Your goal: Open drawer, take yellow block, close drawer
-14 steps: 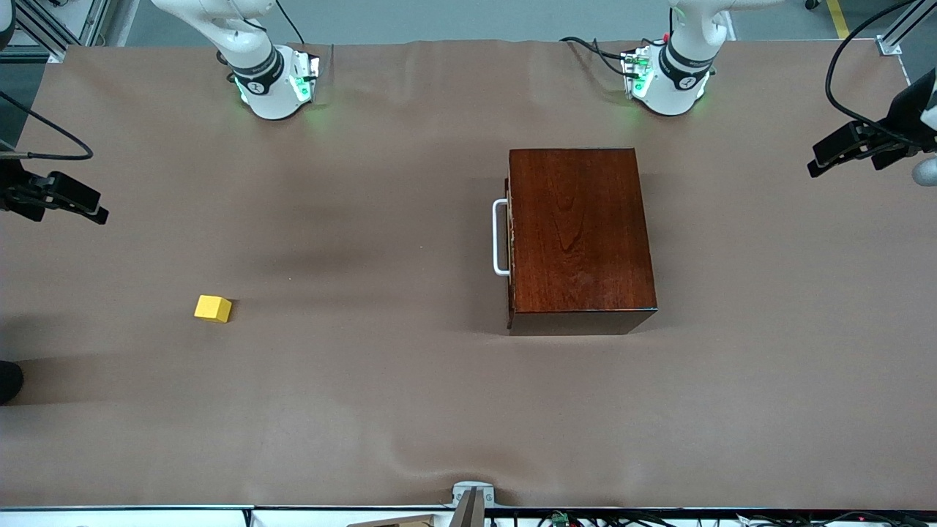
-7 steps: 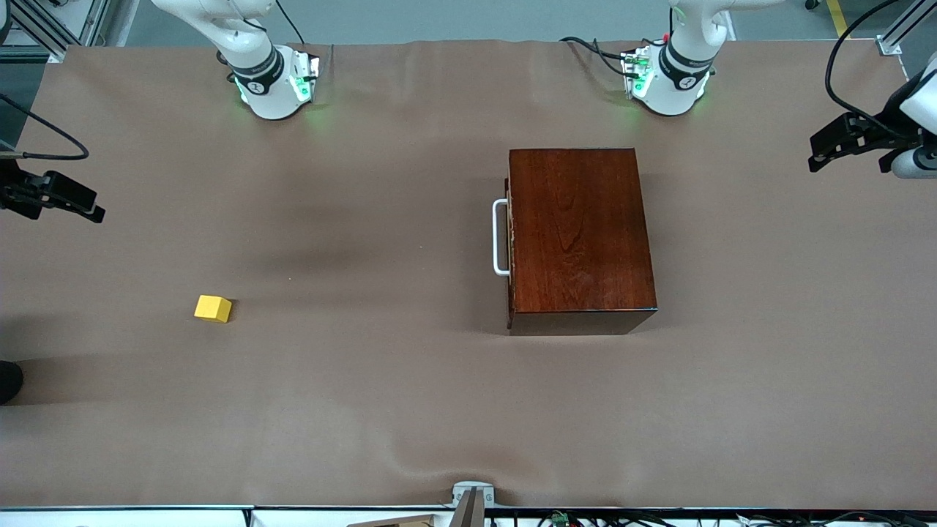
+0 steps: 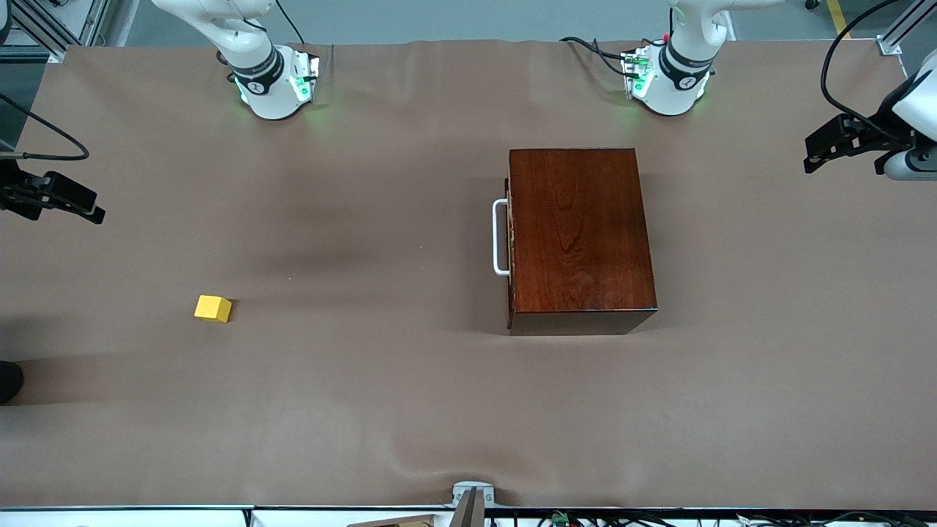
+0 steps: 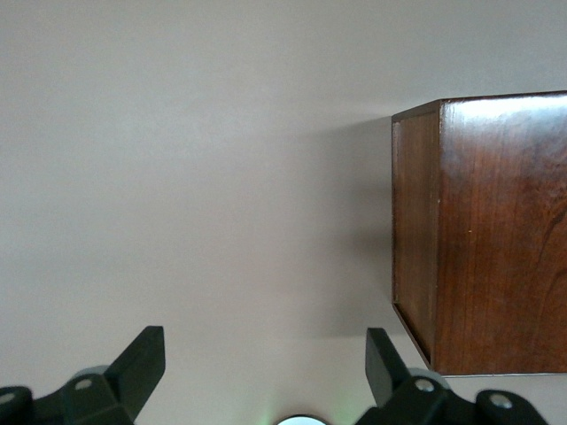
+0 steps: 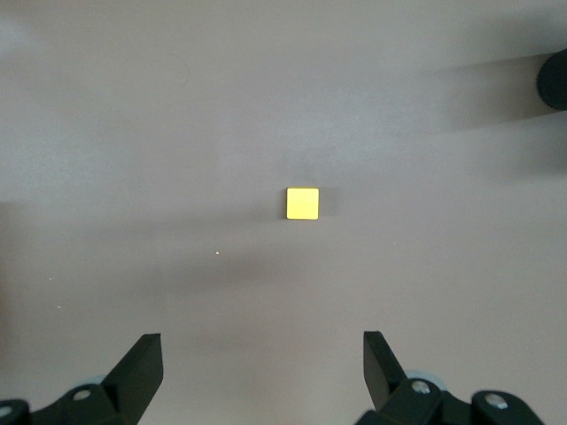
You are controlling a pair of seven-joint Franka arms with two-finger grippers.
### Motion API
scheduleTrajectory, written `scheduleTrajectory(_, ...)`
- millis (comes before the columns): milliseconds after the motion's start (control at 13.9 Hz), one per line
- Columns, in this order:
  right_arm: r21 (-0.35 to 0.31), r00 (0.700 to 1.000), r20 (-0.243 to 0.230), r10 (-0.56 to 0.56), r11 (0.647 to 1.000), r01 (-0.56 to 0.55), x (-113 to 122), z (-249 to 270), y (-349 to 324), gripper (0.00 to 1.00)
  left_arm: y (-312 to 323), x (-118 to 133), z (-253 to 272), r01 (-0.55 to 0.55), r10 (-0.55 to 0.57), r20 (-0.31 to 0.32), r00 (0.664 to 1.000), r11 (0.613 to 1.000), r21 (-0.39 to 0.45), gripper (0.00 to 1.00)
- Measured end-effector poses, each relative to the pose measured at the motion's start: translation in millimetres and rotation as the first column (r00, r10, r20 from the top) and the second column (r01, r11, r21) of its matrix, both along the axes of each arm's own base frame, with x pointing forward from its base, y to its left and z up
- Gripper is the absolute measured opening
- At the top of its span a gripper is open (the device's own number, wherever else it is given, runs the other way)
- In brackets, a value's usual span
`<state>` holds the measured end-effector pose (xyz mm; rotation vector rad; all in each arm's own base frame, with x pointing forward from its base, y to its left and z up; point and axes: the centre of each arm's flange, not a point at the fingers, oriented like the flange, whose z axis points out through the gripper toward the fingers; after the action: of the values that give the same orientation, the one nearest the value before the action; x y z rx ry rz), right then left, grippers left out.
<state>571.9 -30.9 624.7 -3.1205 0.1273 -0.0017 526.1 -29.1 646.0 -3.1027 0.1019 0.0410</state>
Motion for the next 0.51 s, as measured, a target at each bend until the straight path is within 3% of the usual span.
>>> scheduleTrajectory(505, 0.000, 1.000, 0.004, 0.001, 1.000, -0.001, 0.5, 0.3, 1.2, 1.00, -0.1, 3.8, -0.1, 0.000, 0.000, 0.001, 1.000, 1.000, -0.002, 1.00)
